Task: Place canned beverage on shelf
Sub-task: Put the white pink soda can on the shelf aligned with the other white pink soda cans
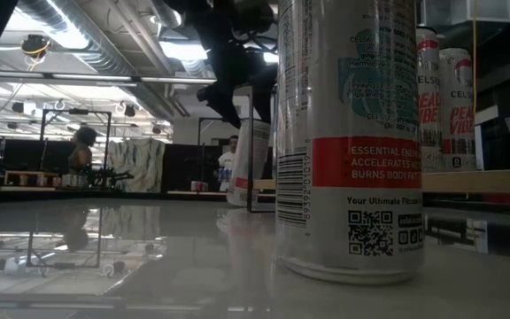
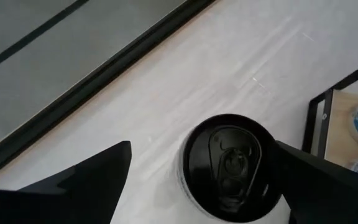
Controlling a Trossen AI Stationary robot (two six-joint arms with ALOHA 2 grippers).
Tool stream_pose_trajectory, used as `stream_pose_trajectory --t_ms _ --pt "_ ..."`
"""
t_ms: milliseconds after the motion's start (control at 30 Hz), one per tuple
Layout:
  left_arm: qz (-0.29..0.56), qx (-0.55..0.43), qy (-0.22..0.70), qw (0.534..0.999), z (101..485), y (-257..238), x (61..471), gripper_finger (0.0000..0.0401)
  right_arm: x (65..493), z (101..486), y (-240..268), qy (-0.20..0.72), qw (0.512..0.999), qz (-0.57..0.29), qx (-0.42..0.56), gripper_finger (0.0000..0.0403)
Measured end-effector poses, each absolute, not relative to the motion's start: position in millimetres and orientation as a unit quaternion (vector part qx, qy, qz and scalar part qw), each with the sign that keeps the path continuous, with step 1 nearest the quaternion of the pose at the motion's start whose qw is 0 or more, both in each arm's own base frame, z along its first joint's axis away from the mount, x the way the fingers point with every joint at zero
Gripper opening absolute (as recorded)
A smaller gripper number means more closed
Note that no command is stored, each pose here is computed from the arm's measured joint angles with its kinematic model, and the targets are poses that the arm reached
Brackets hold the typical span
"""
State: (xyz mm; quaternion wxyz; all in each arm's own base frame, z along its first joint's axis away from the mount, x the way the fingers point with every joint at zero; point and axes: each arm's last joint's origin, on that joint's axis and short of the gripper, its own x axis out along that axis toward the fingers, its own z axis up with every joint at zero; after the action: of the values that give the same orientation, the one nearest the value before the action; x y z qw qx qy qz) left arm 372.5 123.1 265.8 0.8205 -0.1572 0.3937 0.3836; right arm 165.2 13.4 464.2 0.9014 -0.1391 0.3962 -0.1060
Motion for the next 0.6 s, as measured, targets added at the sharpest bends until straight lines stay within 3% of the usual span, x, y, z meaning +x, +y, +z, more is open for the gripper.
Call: stream_pose_trajectory --t_ms 600 --pt "0.393 -0.161 0.389 0.818 268.6 127.2 369.3 0.0377 165.2 464.2 13.4 0.396 0.901 -0.106 -0.139 0.0374"
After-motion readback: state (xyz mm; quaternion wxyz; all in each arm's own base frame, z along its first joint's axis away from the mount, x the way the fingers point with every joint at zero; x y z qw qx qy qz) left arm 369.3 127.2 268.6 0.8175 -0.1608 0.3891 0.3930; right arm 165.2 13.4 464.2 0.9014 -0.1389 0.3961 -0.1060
